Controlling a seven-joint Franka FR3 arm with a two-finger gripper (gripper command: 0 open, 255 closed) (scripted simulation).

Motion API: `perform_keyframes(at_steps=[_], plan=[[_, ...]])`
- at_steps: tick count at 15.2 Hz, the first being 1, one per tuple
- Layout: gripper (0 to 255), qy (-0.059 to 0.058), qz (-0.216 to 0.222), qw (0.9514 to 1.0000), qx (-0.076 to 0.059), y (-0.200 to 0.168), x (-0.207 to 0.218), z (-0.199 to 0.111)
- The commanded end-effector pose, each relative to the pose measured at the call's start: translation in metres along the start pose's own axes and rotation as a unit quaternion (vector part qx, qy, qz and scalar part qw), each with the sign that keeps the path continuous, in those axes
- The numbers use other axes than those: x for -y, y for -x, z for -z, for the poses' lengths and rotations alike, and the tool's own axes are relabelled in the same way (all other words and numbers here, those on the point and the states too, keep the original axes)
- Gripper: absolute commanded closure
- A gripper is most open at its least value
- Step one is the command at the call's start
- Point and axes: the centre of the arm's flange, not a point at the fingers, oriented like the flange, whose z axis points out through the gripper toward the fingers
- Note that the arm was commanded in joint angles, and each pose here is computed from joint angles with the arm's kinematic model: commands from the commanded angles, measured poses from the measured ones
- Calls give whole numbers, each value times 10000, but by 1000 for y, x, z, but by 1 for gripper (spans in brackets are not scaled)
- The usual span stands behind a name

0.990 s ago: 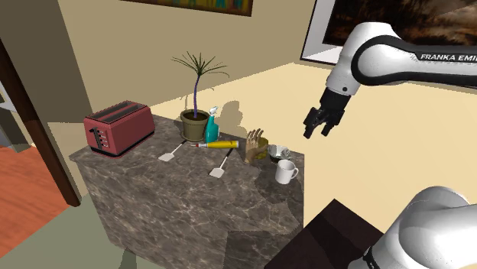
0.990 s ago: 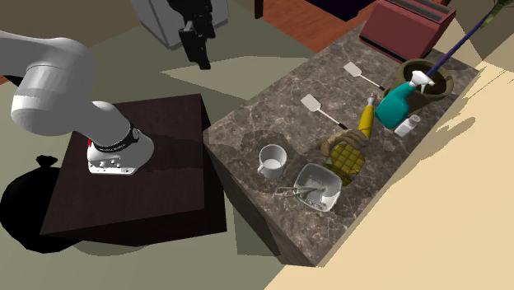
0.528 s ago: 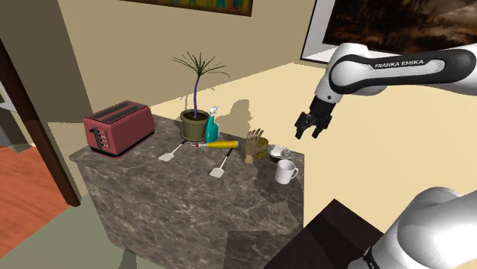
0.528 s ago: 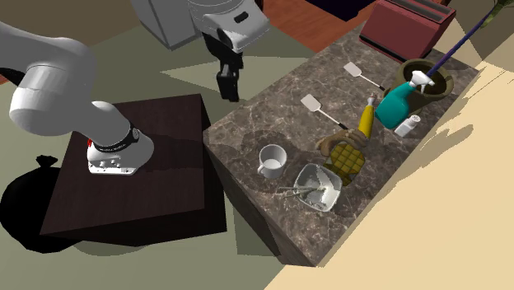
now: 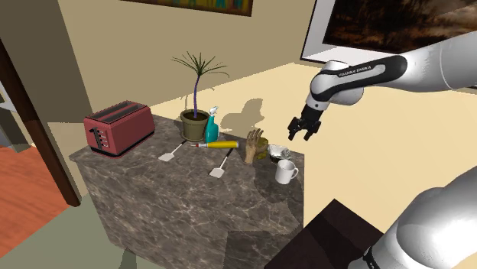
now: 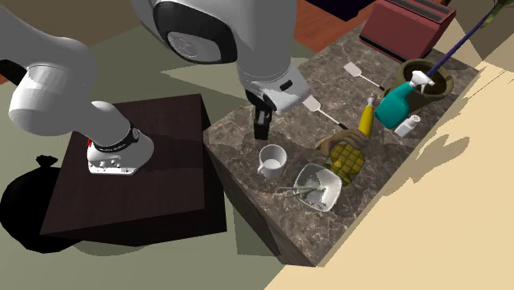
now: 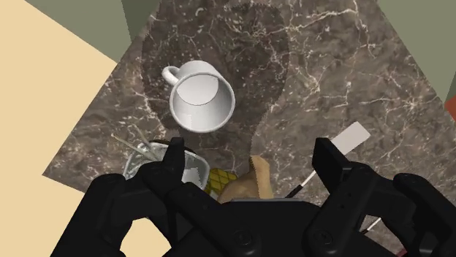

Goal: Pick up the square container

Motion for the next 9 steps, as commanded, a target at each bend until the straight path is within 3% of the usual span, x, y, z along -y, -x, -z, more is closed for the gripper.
perform_keyframes(at_steps=[1, 9], plan=[[0, -35, -84, 10000, -1, -17, -15, -13], [0, -187, -404, 9990, 11, -84, -74, -73]])
